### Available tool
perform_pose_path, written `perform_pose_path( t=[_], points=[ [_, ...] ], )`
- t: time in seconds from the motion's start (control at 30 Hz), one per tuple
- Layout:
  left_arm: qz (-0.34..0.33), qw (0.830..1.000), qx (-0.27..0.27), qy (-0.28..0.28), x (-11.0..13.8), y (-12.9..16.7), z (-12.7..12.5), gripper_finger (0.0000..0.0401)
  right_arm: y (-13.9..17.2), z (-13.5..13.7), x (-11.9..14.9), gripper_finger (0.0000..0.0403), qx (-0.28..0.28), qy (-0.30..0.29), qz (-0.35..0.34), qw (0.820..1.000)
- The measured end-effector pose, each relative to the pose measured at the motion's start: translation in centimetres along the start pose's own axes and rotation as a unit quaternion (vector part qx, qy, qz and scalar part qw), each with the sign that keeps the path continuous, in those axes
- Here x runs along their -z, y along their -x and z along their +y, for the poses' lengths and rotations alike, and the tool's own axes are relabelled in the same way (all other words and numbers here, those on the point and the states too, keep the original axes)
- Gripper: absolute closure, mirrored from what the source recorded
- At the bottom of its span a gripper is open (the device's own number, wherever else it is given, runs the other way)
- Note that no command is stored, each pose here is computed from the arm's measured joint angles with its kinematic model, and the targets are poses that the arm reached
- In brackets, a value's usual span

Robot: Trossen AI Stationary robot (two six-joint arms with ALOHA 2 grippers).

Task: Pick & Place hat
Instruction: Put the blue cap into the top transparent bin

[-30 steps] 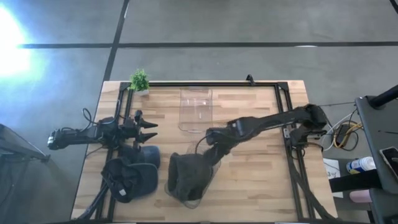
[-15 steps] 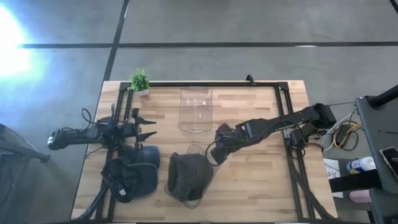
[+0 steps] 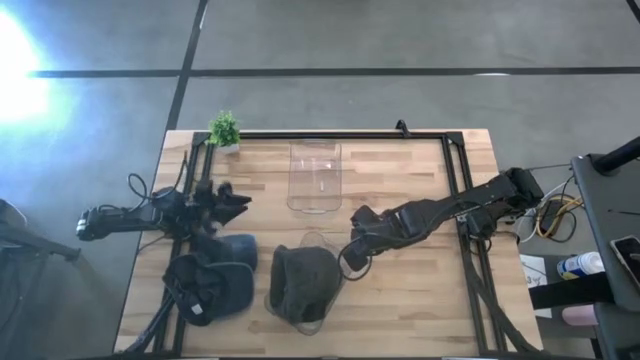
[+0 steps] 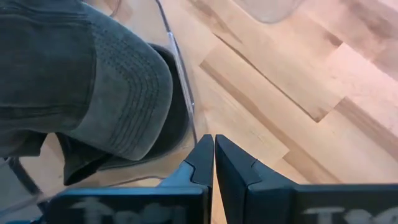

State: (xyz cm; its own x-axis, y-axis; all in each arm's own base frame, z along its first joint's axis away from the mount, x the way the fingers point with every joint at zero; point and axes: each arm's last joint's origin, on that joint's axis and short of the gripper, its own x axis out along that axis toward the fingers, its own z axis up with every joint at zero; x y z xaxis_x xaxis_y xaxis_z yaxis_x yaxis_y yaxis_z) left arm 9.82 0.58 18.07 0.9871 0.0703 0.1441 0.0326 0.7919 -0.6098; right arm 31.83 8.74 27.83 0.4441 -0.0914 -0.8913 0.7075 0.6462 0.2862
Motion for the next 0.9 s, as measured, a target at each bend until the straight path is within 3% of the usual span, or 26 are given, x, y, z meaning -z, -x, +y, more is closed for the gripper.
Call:
perform_pose_path(
  t=[0.07, 0.13, 0.4, 0.57, 0.63, 0.73, 0.8, 0.9],
  points=[
    [-0.001, 0.992, 0.001, 0.126, 0.0, 0.0, 0.0, 0.022, 0.2, 0.0, 0.2, 0.039, 0.001, 0.004, -0.004, 1.0],
    [-0.001, 0.982, 0.0, 0.187, 0.0, 0.0, 0.0, 0.022, 0.3, 0.0, 0.2, 0.039, 0.003, 0.009, -0.01, 1.0],
    [-0.105, 0.948, -0.026, 0.301, -1.0, 0.1, 0.0, 0.022, 0.5, -0.2, -0.1, 0.039, 0.009, 0.039, -0.023, 0.999],
    [-0.114, 0.944, -0.003, 0.31, -2.2, 0.1, -1.0, 0.022, 0.4, -0.4, -0.4, 0.039, 0.012, 0.053, -0.023, 0.998],
    [-0.068, 0.954, -0.024, 0.291, -2.9, -0.1, -1.8, 0.022, 0.3, -0.5, -0.6, 0.039, 0.012, 0.059, -0.021, 0.998],
    [0.058, 0.964, -0.079, 0.246, -3.8, -0.5, -3.0, 0.022, 0.2, -0.6, -0.7, 0.039, 0.013, 0.061, -0.017, 0.998],
    [0.155, 0.957, -0.128, 0.21, -4.4, -0.8, -3.8, 0.022, 0.2, -0.7, -0.7, 0.039, 0.014, 0.064, -0.011, 0.998],
    [0.291, 0.929, -0.187, 0.133, -5.2, -1.3, -4.9, 0.022, 0.2, -0.9, -0.5, 0.039, 0.022, 0.068, -0.003, 0.997]
  ],
)
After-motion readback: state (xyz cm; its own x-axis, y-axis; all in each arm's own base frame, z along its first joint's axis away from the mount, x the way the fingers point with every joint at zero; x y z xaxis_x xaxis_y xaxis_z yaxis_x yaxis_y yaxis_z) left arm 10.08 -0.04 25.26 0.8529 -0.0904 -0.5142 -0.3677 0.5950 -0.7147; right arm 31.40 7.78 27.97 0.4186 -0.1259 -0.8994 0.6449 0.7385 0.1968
